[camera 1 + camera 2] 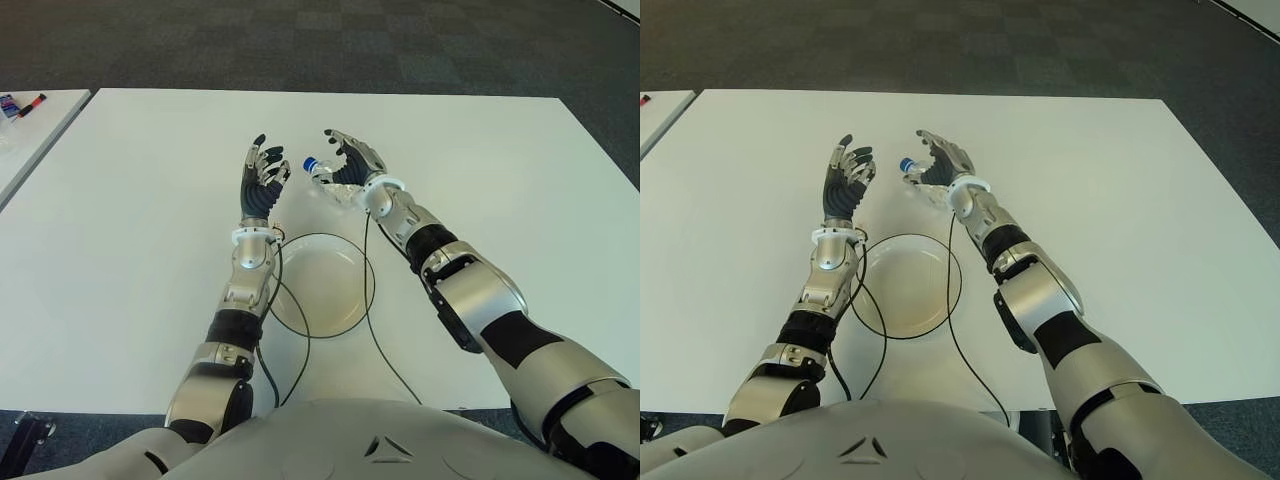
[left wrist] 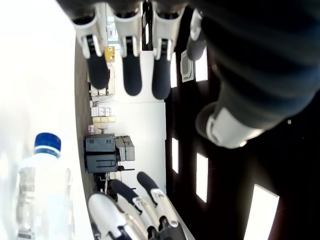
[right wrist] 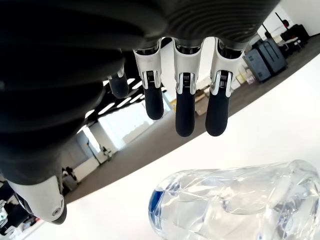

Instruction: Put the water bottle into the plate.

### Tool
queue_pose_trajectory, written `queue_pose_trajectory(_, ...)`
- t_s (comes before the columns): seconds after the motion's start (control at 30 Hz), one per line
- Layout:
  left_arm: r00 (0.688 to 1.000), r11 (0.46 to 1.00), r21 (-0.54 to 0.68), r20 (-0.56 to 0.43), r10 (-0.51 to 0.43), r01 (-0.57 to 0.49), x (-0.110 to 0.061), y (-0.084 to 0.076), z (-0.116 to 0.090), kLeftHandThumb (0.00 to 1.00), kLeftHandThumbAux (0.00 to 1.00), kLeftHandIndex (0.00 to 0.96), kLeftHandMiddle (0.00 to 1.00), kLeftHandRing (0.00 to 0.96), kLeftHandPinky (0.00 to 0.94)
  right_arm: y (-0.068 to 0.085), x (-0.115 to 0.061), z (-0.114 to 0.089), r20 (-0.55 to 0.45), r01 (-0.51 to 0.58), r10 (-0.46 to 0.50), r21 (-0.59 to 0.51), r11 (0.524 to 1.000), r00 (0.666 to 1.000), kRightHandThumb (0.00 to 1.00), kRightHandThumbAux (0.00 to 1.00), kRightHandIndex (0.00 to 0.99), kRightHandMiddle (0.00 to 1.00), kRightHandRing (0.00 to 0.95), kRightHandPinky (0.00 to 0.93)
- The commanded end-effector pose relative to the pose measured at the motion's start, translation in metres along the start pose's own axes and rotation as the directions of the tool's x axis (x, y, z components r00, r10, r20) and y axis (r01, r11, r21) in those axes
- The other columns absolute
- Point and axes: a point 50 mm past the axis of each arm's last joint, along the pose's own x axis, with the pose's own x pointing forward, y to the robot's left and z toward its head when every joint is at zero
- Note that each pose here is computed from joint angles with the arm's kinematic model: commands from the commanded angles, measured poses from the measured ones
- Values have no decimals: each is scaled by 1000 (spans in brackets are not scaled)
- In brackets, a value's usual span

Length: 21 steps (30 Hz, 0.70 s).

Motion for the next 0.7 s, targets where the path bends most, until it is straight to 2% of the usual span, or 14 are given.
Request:
queue_pose_trajectory(0.03, 1000, 999, 14, 7, -29, 29, -5, -3, 1, 469, 688, 91, 252, 232, 222, 10, -6, -7, -9, -40, 40, -3, 999, 999, 436, 657, 0, 193, 264, 332)
queue_pose_trajectory(0.7, 999, 999, 6, 28, -40, 40, -10, -1, 7, 464, 649, 99, 244, 231, 235, 19, -13, -11, 13, -41, 41, 3, 999, 999, 436, 658, 0, 216, 279, 330)
